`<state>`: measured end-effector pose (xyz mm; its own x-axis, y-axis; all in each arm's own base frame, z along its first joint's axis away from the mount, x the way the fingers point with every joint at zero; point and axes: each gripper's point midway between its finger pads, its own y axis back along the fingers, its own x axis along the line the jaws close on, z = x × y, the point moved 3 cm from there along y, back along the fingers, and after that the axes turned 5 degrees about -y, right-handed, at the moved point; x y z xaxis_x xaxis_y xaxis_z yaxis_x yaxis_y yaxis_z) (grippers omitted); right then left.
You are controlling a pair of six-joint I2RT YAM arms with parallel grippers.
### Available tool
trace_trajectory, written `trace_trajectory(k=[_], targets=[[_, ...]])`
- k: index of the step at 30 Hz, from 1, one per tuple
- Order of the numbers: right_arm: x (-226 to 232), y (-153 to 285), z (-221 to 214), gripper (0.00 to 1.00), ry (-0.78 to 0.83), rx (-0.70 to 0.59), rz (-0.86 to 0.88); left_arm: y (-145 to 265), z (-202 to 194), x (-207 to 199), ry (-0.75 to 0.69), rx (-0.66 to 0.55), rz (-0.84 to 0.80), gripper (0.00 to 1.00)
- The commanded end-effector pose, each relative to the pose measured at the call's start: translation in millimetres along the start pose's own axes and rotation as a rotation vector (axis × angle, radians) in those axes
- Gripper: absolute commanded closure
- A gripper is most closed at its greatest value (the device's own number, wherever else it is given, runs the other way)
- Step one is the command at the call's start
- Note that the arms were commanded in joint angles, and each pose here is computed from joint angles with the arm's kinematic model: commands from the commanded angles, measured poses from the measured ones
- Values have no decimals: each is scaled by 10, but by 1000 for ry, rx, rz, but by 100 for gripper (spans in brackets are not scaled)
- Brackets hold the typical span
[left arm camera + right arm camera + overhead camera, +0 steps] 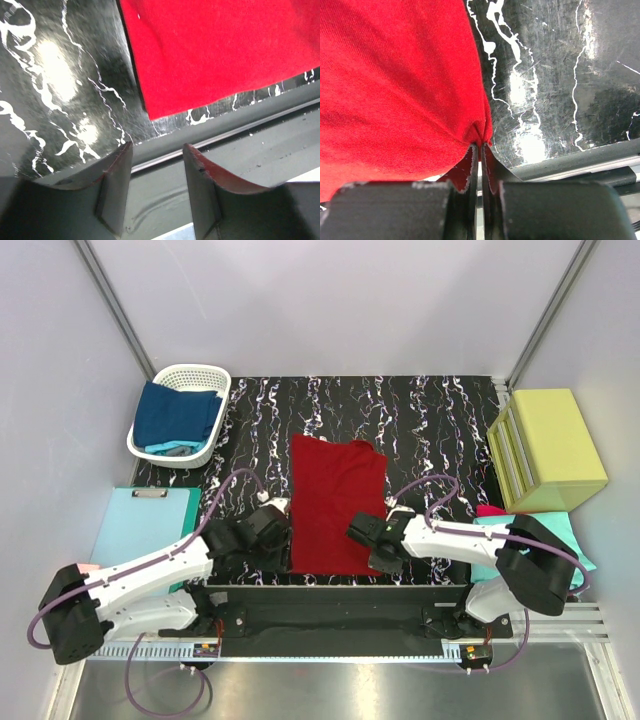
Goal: Fold and stack the t-shirts
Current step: Grab one side of the 2/3 rectangular tshirt with both arms
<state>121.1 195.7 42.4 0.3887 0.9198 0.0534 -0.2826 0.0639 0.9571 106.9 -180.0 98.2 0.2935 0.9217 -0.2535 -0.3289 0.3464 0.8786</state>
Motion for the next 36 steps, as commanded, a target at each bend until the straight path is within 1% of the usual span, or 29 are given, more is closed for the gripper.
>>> trace_trajectory(k=[1,2,4,8,12,14,15,18,21,30,36], targets=[[-169,-84,-129,100,55,53,-91,-118,-132,-24,27,56,-3,63],[-169,-83,-128,100,59,54,-94,-159,-135,-39,27,56,-10,67],[-151,-79,-119,100,69,49,-91,-237,-172,-13,32,71,8,69],[-146,-66,-98,100,76,41,-88,-338,-135,-39,38,44,-5,69],[-141,-56,-84,100,87,35,-86,-422,-136,-50,37,54,2,68],[-154,-56,-80,100,94,33,-91,-408,-93,-74,37,40,-5,66],[-155,-56,-81,100,97,32,-91,-395,-74,-88,34,32,-12,61],[-164,-56,-76,100,101,31,-94,-350,-22,-101,37,1,-20,55],[-158,-47,-62,100,107,25,-92,-361,-8,-98,36,-2,-13,53],[-152,-41,-55,100,124,22,-92,-506,-42,-86,34,17,2,54],[-158,-41,-53,100,125,22,-91,-608,-73,-66,32,26,11,58]])
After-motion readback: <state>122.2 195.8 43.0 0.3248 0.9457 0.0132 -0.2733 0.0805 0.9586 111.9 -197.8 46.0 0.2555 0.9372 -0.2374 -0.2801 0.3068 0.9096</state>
